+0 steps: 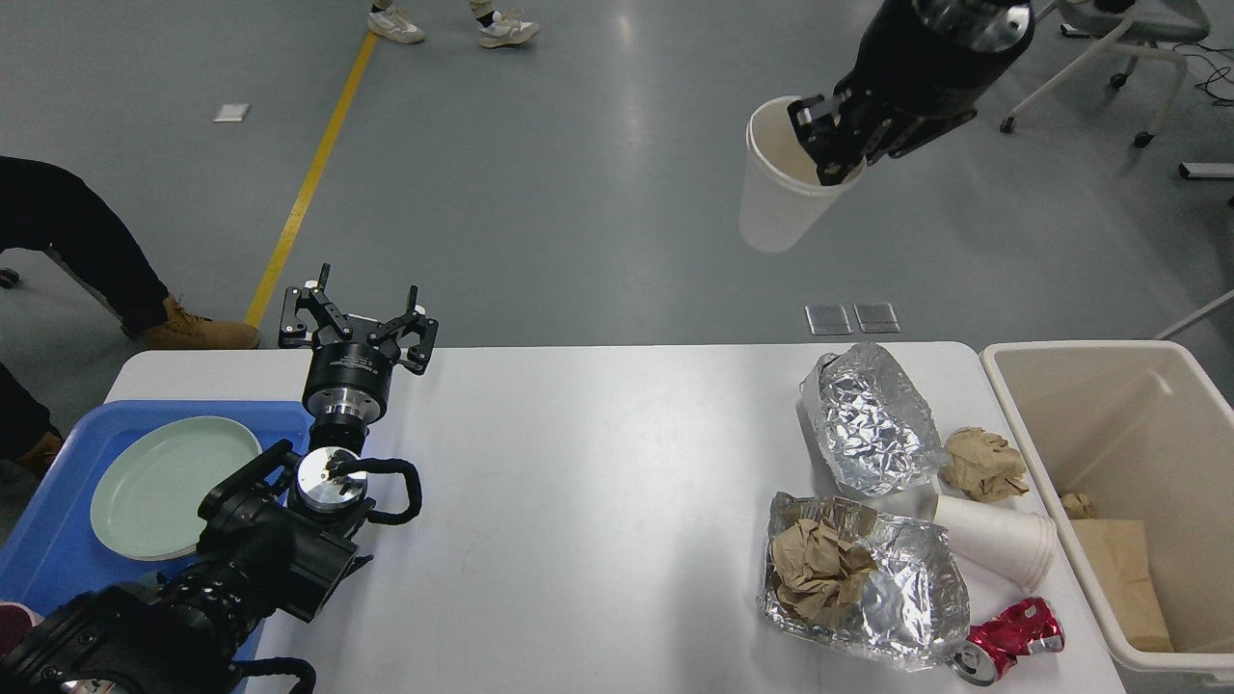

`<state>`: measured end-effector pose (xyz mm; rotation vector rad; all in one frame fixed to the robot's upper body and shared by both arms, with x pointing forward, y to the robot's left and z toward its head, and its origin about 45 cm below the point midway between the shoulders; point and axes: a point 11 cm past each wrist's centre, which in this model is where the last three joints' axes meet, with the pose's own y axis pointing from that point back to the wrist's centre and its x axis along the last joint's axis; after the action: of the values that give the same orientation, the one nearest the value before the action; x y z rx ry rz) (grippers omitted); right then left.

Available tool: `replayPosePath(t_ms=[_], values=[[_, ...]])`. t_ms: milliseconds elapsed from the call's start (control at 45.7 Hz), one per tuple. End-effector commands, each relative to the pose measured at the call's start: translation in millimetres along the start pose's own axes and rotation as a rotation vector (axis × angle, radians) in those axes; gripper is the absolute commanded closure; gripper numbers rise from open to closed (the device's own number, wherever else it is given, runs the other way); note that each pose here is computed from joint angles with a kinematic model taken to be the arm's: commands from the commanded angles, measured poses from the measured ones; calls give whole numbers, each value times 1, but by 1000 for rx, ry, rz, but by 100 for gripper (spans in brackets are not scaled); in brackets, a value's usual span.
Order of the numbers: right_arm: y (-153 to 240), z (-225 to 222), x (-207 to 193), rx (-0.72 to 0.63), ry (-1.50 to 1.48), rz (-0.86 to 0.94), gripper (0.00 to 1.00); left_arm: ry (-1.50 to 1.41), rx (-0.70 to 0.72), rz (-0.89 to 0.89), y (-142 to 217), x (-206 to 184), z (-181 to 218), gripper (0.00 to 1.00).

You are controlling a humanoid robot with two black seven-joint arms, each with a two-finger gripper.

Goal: Tidy desktop
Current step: 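Lift the paper cup and carry it over the white bin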

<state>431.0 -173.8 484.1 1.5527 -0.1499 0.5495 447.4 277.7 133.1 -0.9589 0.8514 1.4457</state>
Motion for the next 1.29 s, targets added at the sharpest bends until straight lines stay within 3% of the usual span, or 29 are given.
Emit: replayPosePath(t_ms=[0,307,460,635,745,832,1073,1270], values=[[20,1,7,-21,7,45,100,-1,1,0,0,0,0,3],[33,34,9,-87,-41,74,100,0,0,0,0,0,0,3],[34,128,-5,-278,-191,63,100,0,0,0,0,0,0,3],[-24,240,-73,-482,-323,-116,100,1,1,0,0,0,-1,3],[-60,279,-116,-541,-373,-212,100,1,1,0,0,0,-1,3],[-92,295,-150,-573,-383,-294,100,0,2,0,0,0,-1,3],[-180,327,-237,-657,-293,-239,100,1,1,0,0,0,-1,3],[-232,338,-333,-689,-206,-236,100,0,2,0,0,0,-1,3]])
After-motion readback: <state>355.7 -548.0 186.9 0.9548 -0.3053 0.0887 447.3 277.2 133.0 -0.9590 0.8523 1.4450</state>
